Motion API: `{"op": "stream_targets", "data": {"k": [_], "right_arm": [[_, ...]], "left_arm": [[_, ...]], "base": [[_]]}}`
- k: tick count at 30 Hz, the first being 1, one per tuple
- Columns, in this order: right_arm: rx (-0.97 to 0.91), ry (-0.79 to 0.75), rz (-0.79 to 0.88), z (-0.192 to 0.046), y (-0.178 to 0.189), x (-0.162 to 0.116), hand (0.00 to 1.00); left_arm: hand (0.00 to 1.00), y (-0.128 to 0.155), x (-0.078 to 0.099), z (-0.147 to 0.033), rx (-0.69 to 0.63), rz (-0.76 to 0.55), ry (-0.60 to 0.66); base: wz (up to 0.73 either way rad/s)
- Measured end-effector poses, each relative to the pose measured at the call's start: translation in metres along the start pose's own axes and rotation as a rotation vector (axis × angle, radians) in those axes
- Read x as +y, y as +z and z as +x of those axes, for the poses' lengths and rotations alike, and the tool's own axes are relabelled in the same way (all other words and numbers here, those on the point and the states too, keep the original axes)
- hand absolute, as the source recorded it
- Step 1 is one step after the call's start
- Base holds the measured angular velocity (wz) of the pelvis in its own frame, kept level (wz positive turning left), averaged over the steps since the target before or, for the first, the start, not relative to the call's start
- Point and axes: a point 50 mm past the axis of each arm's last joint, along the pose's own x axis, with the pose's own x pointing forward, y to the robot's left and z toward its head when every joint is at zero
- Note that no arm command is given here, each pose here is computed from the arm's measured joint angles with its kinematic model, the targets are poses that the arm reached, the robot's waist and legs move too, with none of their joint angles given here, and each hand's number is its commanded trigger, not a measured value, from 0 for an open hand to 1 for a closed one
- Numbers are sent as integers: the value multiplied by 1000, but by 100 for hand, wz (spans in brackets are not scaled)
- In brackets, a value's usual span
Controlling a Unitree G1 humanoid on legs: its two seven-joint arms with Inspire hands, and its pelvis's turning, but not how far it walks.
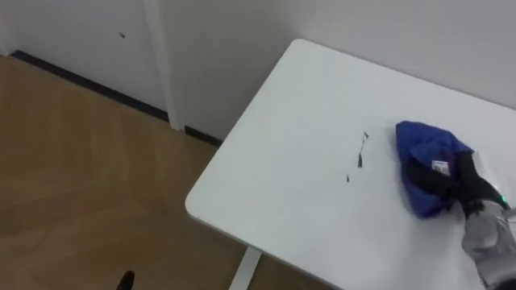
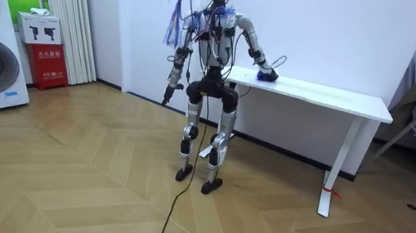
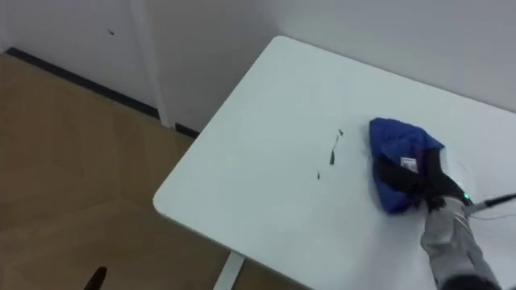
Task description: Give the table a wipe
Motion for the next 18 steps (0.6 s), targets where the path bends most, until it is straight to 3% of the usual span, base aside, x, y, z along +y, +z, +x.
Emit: {"op": "stream_targets", "data": {"k": [5,10,14,18], "right_arm": [[136,-65,-30,-19,-52,-14,100],[175,-92,-34,-23,-60,-15,100],[158,-101,-46,-12,-38,-11,100],[49,-62,-176,3,13,-1,100]], "left_arm": [[0,-21,4,-4,77,-46,27],[0,-21,6,-4,83,-57,49],[0,-19,1,-4,80,-50,47],[0,-10,-12,-5,50,-35,4]], "base": [[-18],[-11],[-32],[-42]]}}
